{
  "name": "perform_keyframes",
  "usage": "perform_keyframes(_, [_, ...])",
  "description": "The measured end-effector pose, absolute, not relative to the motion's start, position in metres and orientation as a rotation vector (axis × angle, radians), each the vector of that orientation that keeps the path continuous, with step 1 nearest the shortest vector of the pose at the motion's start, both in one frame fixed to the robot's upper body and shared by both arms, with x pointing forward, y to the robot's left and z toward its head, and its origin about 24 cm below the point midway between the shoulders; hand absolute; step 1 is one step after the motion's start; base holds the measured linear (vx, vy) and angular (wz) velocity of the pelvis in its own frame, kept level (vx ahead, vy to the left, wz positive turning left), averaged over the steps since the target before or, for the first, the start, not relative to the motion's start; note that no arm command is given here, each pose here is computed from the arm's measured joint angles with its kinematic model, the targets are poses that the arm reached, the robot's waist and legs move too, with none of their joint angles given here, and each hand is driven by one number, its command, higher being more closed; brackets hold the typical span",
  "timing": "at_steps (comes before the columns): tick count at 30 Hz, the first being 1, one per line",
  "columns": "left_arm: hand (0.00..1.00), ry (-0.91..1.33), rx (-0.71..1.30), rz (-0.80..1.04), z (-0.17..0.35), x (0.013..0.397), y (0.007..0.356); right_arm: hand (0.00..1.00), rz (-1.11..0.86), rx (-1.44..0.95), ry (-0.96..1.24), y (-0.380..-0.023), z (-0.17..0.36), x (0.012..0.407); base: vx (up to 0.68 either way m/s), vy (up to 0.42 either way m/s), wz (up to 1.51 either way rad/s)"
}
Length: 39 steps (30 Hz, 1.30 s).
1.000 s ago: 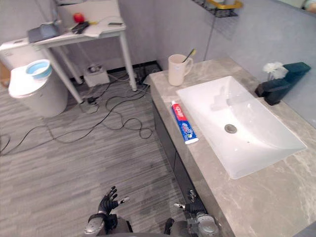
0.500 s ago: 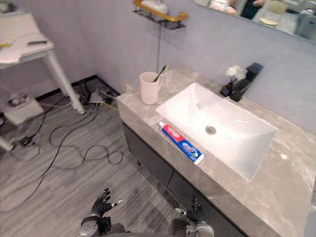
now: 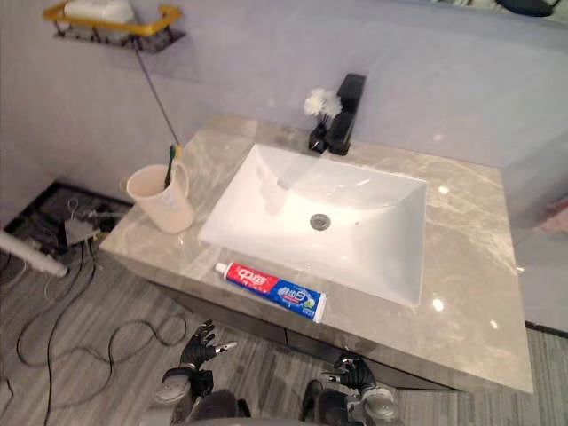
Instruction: Organize washtable
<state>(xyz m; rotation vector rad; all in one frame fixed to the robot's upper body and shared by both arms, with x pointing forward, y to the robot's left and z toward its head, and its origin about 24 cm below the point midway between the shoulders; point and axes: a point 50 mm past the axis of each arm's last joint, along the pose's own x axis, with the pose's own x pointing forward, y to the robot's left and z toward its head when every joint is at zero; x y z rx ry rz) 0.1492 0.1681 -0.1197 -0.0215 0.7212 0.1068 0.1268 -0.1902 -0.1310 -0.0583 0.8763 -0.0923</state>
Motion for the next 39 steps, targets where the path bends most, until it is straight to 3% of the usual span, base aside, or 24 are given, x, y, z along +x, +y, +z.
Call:
perform_keyframes(4, [0.00,0.811,-0.020,0.128,-0.131,0.120,0.172,0.00,-0.163,-0.079,0.850,-0.196,-0.131,0.123,0.02,0.256,-0.89])
perform_keyframes(13, [0.00,0.871,-0.008,0.168,-0.138,0.103,0.183,0.00,-0.235,-0.061,0.874,-0.200,-0.133,0.107,0.13,0.141,-0.39])
perform_keyframes(39, [0.00,0.954,-0.020,0.204,-0.151,0.095,0.183,0.00,-0.314,-0.014,1.072,-0.215,-0.157,0.064,0.00,0.000,0.01])
